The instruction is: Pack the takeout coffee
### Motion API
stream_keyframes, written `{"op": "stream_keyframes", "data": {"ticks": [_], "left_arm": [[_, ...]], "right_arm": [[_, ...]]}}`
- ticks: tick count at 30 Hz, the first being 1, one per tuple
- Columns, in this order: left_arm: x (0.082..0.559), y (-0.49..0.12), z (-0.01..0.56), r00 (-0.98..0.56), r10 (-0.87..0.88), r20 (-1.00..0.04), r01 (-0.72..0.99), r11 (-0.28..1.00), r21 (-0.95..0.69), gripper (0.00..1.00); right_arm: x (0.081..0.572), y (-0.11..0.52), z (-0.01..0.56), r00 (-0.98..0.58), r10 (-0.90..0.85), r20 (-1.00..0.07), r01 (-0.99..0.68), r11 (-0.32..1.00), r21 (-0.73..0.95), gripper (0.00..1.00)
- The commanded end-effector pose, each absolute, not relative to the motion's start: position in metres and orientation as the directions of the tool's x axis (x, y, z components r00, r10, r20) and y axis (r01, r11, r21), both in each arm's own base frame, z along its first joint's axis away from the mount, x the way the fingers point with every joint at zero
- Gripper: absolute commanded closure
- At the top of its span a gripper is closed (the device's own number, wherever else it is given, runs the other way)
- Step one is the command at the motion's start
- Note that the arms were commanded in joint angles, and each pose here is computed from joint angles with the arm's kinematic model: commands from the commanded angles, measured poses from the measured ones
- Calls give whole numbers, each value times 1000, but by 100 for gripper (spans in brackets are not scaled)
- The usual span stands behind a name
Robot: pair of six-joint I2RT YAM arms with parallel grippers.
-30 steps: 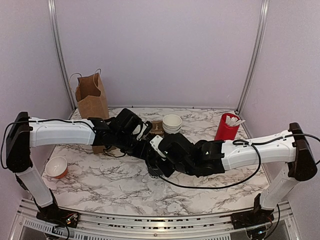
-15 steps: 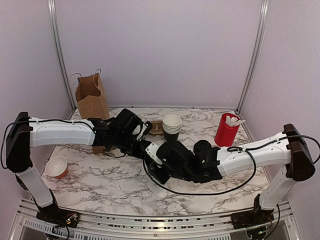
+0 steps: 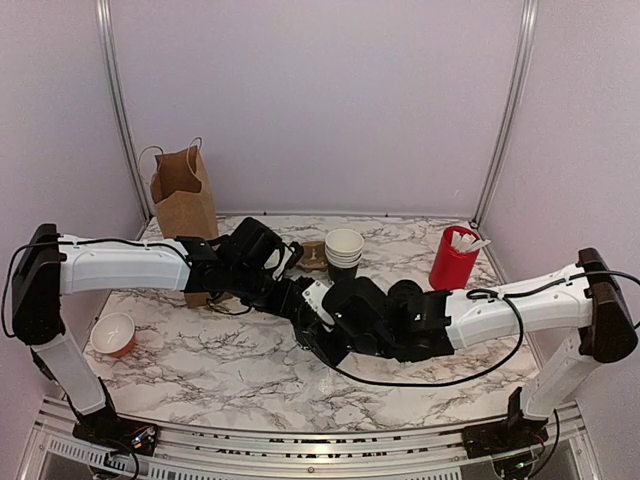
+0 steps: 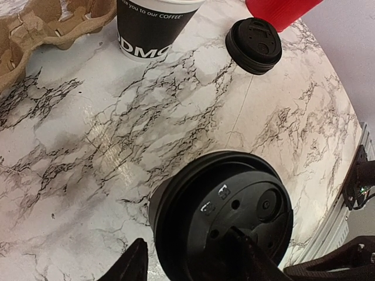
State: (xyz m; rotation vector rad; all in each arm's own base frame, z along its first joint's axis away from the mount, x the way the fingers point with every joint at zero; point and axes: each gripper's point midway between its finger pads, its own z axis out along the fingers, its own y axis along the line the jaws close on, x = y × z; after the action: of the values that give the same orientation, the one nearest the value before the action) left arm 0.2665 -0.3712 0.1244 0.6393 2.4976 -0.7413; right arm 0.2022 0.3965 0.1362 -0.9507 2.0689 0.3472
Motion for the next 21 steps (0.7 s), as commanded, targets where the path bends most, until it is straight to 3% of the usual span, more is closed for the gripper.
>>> {"op": "stream_keyframes", "data": {"ticks": [1, 6, 16, 21], "left_arm": [[257, -366, 116, -798, 331, -504, 546, 750, -373, 47], [257, -367, 115, -800, 330, -501, 546, 748, -378, 47], [256, -370, 115, -801, 330, -499, 547, 742, -387, 47], [256, -370, 117, -800, 329, -502, 548, 740, -389, 47]], "right_arm": [[208, 404, 204, -346, -388, -854, -724, 690, -20, 83], [208, 410, 216, -308, -345, -887, -750, 662, 3, 82], [214, 410, 100, -464, -412, -784, -745, 661, 93, 87], [213, 405, 100, -487, -401, -776, -727, 679, 106, 87]]}}
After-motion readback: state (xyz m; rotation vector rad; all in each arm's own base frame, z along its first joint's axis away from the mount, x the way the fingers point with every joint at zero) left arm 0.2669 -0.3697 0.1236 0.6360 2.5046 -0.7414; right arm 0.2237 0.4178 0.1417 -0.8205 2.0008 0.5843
